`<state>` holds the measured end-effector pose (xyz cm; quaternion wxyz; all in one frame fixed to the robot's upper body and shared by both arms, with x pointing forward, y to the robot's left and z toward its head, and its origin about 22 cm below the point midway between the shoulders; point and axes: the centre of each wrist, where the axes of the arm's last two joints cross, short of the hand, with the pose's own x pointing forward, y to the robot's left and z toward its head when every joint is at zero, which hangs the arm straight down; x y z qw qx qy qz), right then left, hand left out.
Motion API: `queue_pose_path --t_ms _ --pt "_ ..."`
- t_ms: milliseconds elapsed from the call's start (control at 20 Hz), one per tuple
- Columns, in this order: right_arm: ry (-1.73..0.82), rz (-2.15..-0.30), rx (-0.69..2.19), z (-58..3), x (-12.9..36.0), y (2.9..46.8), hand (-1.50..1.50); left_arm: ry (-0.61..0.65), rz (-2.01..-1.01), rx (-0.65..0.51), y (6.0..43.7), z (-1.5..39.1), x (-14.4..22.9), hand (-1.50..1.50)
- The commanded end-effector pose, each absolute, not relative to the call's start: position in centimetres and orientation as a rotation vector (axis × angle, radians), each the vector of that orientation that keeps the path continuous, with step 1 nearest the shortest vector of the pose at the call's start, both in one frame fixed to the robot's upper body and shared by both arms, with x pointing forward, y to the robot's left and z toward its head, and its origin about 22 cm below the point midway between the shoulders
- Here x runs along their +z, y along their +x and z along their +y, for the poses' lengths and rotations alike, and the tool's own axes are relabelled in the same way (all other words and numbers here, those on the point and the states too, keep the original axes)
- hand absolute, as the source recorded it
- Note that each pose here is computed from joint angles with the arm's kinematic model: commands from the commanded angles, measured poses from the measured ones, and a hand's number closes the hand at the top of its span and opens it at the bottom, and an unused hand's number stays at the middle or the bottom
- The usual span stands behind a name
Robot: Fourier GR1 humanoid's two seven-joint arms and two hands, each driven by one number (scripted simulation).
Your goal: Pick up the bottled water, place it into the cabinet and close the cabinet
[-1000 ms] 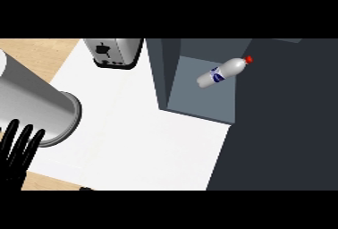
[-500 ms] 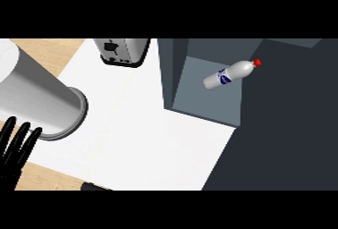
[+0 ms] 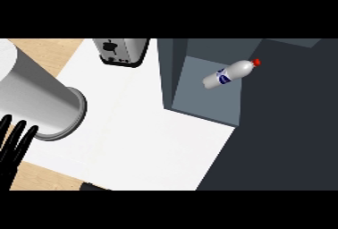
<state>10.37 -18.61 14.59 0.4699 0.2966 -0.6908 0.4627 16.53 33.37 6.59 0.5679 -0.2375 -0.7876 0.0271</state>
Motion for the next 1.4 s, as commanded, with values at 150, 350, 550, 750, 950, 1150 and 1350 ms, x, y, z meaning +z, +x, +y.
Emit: queue_pose_path --t_ms 150,350,550,750,950,1150,1350 --pt "0.840 -1.653 1.105 -16.2 14.3 10.3 1.50 -0.549 -1.861 0.079 16.7 33.8 6.7 -1.50" --pt "0.954 -1.585 1.064 -15.7 13.0 10.5 1.50 -0.570 -1.852 0.048 16.7 34.1 7.1 -1.50" --pt "1.029 -1.557 1.033 -15.6 12.5 10.8 1.50 -0.567 -1.883 0.040 17.1 34.3 7.4 -1.50" --pt "1.005 -1.592 0.971 -15.9 12.4 11.8 1.50 -0.567 -1.875 0.042 17.3 34.5 7.4 -1.50" --pt "0.928 -1.615 0.937 -16.1 12.5 13.1 1.50 -0.574 -1.876 0.050 17.2 34.7 7.3 -1.50" --pt "0.786 -1.619 1.041 -15.7 13.4 15.4 1.50 -0.557 -1.867 0.053 17.3 35.1 7.1 -1.50" --pt "0.675 -1.575 1.106 -14.7 13.7 18.1 1.50 -0.567 -1.860 0.068 17.1 35.1 6.9 -1.50"
